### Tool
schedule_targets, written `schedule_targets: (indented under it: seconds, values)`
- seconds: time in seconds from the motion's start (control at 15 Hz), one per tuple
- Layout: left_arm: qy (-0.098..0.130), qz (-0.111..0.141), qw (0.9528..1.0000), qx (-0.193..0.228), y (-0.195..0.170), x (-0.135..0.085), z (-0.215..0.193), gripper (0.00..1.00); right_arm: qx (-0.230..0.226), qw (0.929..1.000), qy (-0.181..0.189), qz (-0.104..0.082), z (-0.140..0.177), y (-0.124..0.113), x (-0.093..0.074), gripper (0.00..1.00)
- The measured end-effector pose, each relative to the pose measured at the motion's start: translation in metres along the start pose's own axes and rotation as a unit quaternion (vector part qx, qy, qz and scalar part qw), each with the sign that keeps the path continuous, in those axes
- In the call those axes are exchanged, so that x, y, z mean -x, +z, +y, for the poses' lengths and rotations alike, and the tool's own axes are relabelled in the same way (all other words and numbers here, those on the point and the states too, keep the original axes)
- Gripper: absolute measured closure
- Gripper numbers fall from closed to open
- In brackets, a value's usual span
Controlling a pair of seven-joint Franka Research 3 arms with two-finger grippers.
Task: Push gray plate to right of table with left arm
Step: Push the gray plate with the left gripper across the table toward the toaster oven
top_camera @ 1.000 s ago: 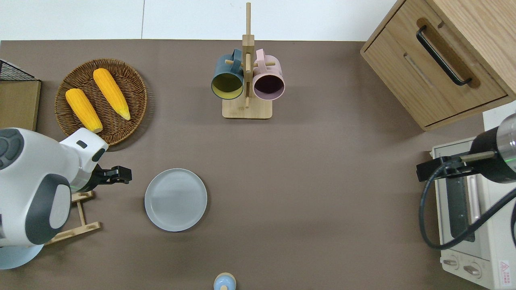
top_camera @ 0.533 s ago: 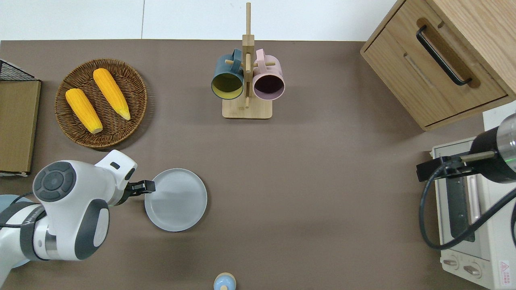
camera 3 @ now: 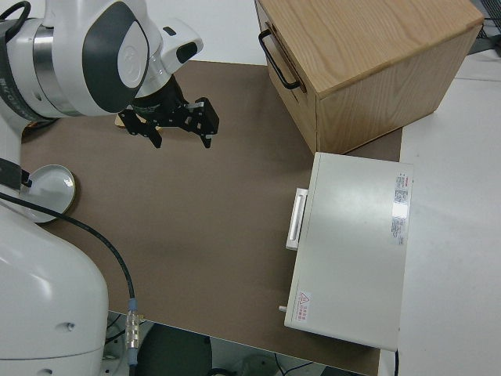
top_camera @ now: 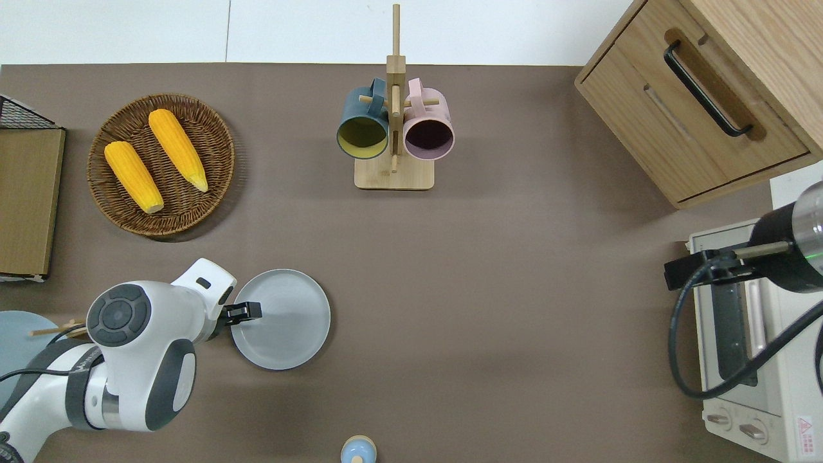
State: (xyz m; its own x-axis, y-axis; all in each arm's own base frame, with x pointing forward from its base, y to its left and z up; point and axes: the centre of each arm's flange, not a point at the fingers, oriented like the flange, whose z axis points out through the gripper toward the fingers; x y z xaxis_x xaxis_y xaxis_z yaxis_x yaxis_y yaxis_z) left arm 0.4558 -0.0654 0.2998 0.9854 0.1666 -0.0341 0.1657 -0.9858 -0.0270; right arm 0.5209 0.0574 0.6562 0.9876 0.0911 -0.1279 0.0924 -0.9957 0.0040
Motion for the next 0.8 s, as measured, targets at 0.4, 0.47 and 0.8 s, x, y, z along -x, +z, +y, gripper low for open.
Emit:
schedule_targets:
  seconds: [0.4, 0.47, 0.8]
  values:
    - [-0.035, 0.002, 0.9994, 0.001, 0.0021, 0.0023, 0.0008, 0.69, 0.0, 1.0, 0.0, 0.0, 0.0, 0.0, 0.0, 0.01]
    - [-0.035, 0.003, 0.9994, 0.001, 0.0018, 0.0023, 0.0009, 0.8, 0.0, 1.0, 0.0, 0.0, 0.0, 0.0, 0.0, 0.01]
    - [-0.03, 0.01, 0.9995, 0.002, -0.0048, 0.003, 0.0047, 0.99, 0.0, 1.0, 0.0, 0.0, 0.0, 0.0, 0.0, 0.01]
